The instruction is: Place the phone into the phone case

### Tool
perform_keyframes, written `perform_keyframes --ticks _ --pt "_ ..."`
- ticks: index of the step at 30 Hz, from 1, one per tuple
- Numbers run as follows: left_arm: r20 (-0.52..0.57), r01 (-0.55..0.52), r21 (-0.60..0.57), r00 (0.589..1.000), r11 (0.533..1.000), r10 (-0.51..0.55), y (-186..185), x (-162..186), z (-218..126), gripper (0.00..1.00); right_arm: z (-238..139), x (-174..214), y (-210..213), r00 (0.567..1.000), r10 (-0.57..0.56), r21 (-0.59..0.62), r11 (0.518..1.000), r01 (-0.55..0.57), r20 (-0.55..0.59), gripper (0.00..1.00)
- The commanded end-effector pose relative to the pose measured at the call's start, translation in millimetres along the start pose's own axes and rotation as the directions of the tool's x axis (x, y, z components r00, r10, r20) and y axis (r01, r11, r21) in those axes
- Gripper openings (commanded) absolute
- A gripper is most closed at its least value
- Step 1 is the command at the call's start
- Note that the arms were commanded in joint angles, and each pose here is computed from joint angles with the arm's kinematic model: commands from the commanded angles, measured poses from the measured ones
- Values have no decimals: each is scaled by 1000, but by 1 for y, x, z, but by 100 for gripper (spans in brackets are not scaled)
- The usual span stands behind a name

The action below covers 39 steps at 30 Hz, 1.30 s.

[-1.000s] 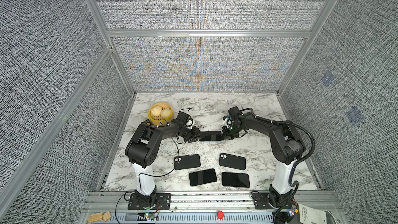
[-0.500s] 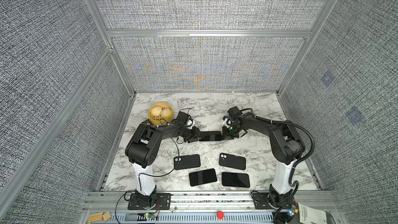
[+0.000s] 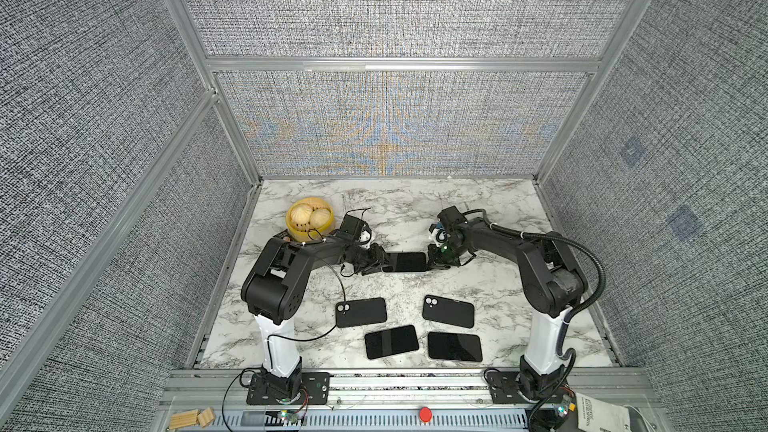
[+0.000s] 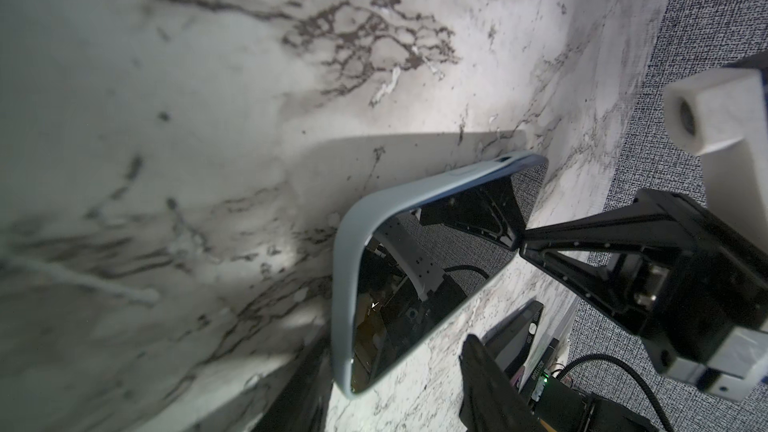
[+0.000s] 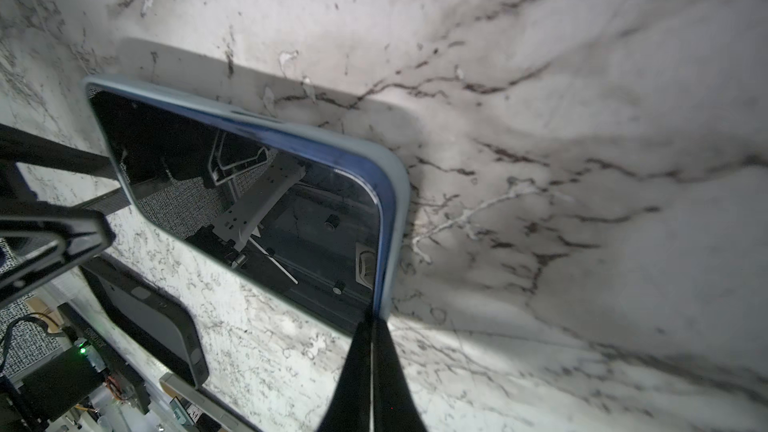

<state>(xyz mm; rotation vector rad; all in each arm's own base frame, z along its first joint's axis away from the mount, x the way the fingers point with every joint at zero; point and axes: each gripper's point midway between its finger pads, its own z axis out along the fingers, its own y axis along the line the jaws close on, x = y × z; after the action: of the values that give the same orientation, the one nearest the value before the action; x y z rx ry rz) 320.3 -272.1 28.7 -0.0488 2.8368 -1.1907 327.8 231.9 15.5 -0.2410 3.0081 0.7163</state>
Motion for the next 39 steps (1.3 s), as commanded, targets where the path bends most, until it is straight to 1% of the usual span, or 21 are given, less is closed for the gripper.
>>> perform_keyframes --ticks 1,5,10,13,16,21,25,27,31,39 --pt "-12 -20 7 1000 1000 20 -1 5 4 52 12 5 22 998 -65 -74 995 64 -4 7" --pt "6 -17 -25 1000 1000 17 6 3 1 53 -13 -1 25 995 -91 -46 995 93 38 12" --pt "45 -12 -108 999 994 17 20 -3 -13 60 -38 -7 21 990 -117 0 993 117 84 19" --pt "61 -23 -150 998 988 33 22 -5 -20 63 -49 -13 21 984 -140 21 990 139 114 22" --pt "66 -25 -155 997 988 36 21 -4 -24 64 -54 -21 23 977 -163 29 987 160 138 28" --pt "49 -36 -108 998 994 42 8 9 -25 64 -55 -36 24 969 -187 30 982 185 159 39" --pt "19 -59 -78 998 995 61 -7 25 -18 65 -53 -51 27 964 -202 22 979 202 173 49" --pt "2 -68 -63 998 996 68 -13 33 -14 65 -49 -58 28 963 -210 18 978 210 171 51" --pt "-25 -84 -57 996 995 82 -18 42 -7 65 -42 -68 28 963 -213 -2 976 216 165 53" --pt "-41 -88 -49 995 995 86 -19 36 5 64 -25 -71 24 968 -208 -32 976 214 138 54"
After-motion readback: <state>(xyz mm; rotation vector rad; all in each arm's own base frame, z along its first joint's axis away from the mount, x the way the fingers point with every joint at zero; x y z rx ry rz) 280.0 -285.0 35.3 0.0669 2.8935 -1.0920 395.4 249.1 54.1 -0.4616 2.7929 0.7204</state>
